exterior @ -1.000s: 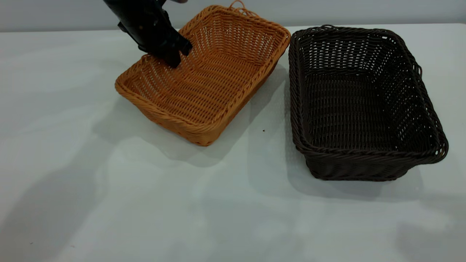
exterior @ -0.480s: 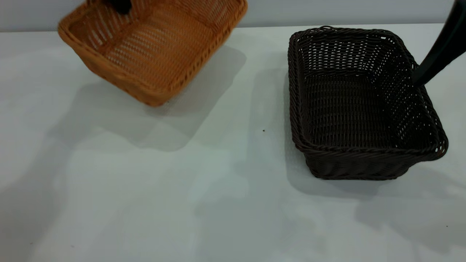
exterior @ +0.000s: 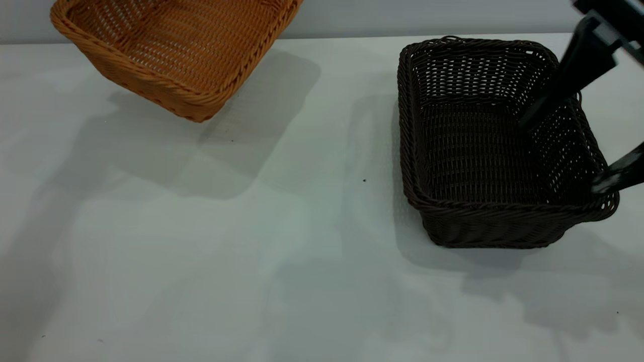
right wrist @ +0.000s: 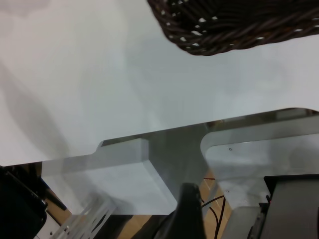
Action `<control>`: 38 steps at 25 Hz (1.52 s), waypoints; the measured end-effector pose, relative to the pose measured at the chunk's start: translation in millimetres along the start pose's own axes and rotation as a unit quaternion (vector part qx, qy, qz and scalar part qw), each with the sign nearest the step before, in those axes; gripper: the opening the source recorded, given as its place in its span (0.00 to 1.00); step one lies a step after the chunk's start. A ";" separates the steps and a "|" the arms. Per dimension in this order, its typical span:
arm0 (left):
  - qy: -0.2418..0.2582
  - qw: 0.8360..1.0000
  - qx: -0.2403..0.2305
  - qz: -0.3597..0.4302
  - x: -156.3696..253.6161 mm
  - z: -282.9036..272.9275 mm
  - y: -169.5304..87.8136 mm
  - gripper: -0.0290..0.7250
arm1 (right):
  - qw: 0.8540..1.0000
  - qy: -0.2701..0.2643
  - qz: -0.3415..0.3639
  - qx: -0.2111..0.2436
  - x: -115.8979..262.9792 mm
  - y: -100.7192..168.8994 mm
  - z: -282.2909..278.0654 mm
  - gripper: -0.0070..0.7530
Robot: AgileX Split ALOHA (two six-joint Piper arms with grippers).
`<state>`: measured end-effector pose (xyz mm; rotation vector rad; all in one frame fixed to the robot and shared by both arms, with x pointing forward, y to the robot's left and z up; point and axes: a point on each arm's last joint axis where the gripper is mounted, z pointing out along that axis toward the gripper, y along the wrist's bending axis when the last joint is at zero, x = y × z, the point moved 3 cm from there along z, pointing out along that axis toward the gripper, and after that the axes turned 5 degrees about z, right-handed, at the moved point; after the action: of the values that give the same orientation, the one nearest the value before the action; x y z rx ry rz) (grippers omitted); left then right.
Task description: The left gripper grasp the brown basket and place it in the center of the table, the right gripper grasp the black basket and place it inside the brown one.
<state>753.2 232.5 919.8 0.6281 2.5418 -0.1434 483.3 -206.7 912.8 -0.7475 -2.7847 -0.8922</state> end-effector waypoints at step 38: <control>-0.042 0.999 -0.012 0.016 -10.2 -0.4 2.7 0.14 | 0.976 -0.099 0.186 0.048 -54.9 -33.6 86.9 0.76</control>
<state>762.0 230.9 925.3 0.6404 2.4477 -0.1248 517.4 -203.4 810.2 -1.3484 -2.6832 -0.6399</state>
